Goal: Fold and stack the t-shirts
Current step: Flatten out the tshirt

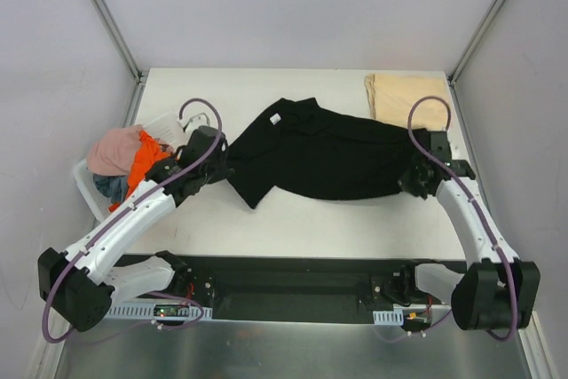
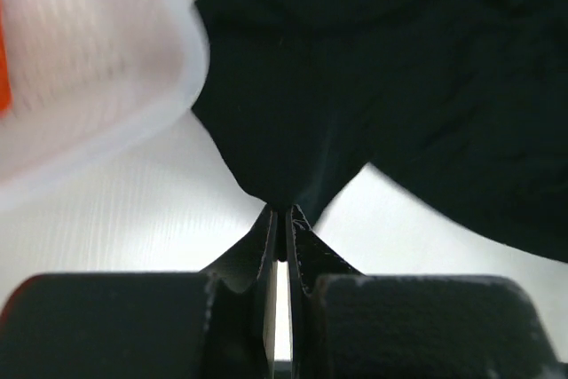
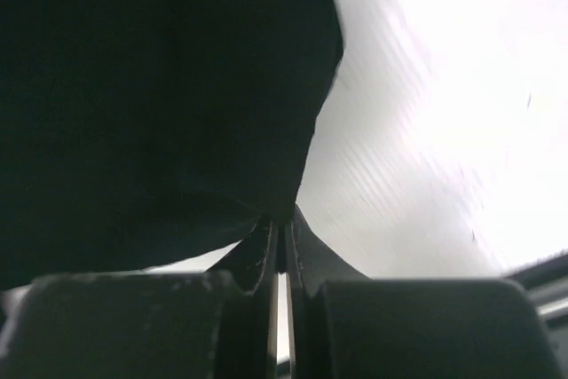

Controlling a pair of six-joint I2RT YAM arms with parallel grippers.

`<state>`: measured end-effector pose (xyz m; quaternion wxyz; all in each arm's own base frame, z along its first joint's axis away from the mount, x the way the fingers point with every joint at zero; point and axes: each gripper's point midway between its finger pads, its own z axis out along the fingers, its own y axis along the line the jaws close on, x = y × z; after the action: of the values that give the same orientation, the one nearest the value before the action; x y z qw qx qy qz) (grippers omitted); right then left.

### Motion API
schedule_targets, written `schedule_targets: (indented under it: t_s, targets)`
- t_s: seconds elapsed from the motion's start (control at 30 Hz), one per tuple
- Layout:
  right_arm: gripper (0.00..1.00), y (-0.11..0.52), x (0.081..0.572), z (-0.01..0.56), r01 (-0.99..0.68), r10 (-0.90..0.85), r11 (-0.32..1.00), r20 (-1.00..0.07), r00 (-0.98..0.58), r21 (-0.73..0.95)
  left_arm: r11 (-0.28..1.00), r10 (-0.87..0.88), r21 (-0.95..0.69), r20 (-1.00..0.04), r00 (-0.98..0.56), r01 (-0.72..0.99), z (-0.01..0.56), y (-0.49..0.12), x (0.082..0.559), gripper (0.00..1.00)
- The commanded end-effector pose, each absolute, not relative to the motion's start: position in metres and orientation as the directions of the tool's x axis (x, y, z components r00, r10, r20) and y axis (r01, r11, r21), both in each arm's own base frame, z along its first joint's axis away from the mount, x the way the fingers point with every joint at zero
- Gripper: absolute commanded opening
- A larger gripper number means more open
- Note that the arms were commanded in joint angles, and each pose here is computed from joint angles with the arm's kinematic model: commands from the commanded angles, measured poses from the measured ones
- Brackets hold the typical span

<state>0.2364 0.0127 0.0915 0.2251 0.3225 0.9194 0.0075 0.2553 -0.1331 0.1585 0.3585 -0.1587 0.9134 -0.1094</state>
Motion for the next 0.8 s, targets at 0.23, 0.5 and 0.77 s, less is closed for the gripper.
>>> schedule_targets:
  t_s: [0.23, 0.5, 0.77]
  targets:
    - [0.01, -0.032, 0.287, 0.372, 0.422, 0.433, 0.847, -0.881, -0.193, 0.323, 0.907, -0.356, -0.384, -0.918, -0.173, 0.171, 0.429, -0.155, 0.325, 0.0]
    - [0.01, -0.049, 0.25, 0.508, 0.332, 0.338, 0.874, -0.935, 0.111, 0.356, 0.873, -0.399, -0.335, -0.909, 0.122, 0.354, 0.582, -0.142, 0.29, 0.0]
    - [0.01, -0.059, 0.181, 0.595, 0.31, 0.208, 0.9, -0.926, 0.316, 0.307, 0.784, -0.475, -0.221, -0.815, 0.332, 0.58, 0.689, -0.123, 0.198, 0.0]
